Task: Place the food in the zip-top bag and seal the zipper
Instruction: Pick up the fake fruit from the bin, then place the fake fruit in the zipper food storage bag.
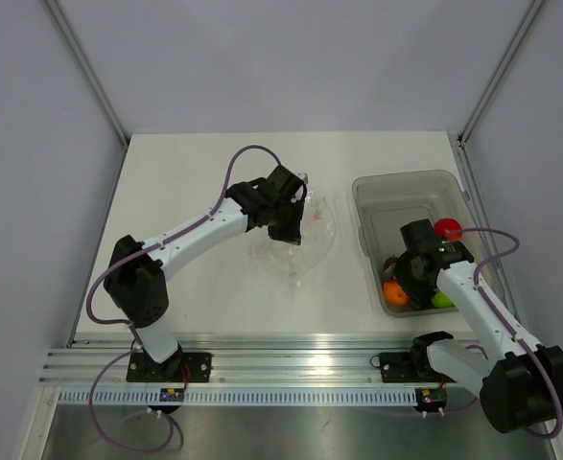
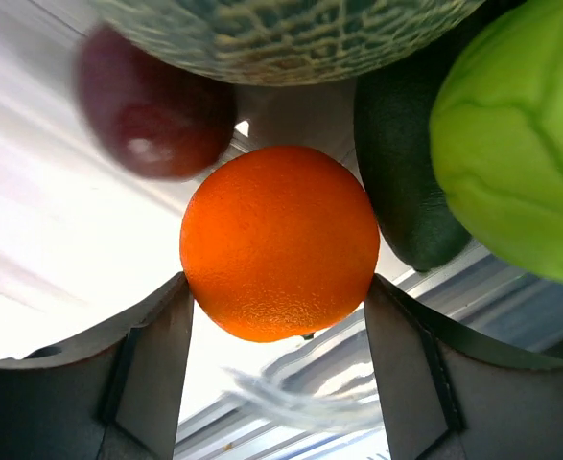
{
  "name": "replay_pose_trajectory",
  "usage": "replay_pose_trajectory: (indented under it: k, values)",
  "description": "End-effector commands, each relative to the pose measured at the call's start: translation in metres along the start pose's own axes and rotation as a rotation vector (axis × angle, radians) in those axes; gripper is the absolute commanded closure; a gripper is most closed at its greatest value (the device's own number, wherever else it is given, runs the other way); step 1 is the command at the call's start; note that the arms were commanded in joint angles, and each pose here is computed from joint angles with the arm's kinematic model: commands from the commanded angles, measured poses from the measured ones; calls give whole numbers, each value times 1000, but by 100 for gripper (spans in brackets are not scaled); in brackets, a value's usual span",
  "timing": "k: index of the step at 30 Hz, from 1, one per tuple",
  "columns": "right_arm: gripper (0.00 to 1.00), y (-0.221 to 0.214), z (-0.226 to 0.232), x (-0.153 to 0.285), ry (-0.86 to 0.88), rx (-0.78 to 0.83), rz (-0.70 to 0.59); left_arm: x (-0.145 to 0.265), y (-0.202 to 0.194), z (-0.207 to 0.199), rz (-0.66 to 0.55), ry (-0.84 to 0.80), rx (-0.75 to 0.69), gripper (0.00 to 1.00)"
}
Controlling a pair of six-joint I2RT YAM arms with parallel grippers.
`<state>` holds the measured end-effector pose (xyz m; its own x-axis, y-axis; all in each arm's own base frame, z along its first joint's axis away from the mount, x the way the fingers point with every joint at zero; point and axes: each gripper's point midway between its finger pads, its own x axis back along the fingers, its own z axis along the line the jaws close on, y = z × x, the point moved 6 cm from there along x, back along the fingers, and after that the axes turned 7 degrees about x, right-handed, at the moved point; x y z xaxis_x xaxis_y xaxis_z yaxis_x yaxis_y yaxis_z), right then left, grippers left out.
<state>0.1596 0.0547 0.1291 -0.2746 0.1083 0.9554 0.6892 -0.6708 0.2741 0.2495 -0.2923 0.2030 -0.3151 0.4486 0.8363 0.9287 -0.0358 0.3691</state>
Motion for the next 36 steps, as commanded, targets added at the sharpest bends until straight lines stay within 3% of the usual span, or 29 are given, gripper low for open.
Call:
replay_pose_trajectory:
  k: [1, 14, 25, 36]
  values:
    - [51, 22, 2, 29, 18, -13, -124, 6, 9, -11, -29, -53, -13, 100]
    - [59, 55, 23, 105, 237, 97, -302, 7, 21, -29, -15, -102, -32, 100]
    - [60, 55, 31, 114, 312, 163, -296, -6, 20, -54, 22, -159, -31, 100]
    - [60, 46, 75, 157, 628, 283, -250, -12, 19, -69, 48, -193, -39, 100]
